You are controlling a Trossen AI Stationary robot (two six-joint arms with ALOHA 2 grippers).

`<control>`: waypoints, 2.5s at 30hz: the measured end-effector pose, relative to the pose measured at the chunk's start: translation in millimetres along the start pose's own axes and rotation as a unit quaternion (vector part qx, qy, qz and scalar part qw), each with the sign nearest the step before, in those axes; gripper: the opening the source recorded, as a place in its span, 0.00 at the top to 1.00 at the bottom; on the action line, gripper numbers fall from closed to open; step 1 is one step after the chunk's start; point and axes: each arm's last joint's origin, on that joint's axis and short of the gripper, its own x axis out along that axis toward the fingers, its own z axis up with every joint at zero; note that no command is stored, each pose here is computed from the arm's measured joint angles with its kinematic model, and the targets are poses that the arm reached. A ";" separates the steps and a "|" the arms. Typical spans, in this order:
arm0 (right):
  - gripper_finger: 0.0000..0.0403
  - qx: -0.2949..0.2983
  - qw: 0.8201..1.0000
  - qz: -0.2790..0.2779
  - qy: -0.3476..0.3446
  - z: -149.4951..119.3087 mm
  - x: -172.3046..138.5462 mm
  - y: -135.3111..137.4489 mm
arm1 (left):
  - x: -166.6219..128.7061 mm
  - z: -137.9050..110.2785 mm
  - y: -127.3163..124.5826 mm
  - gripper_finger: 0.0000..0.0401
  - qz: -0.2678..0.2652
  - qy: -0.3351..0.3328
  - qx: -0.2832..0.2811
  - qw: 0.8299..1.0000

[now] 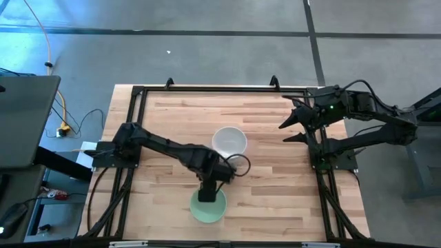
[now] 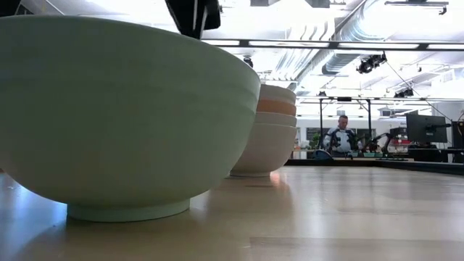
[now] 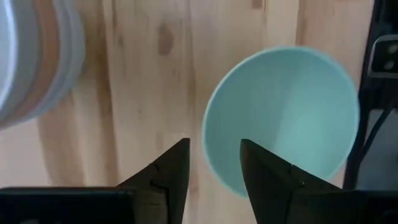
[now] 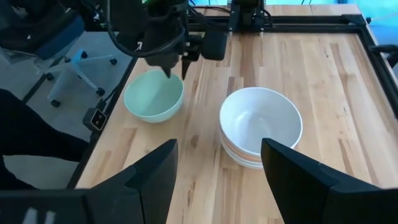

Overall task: Nest bowls inside each other
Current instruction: Stack the green bowl on top of the white bowl

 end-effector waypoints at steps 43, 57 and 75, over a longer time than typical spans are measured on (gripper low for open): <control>0.44 -0.046 0.997 -0.017 -0.066 -8.1 -37.5 10.2 | 70.6 -19.6 4.6 0.90 0.006 0.035 -0.071 0.997; 0.44 -0.046 0.997 -0.017 -0.066 -8.2 -37.6 10.2 | 69.3 -18.1 22.1 1.00 -0.017 0.064 -0.087 0.994; 0.44 -0.045 0.997 -0.016 -0.055 -10.4 -37.5 10.3 | 3.3 2.3 53.4 1.00 -0.008 0.055 -0.071 0.996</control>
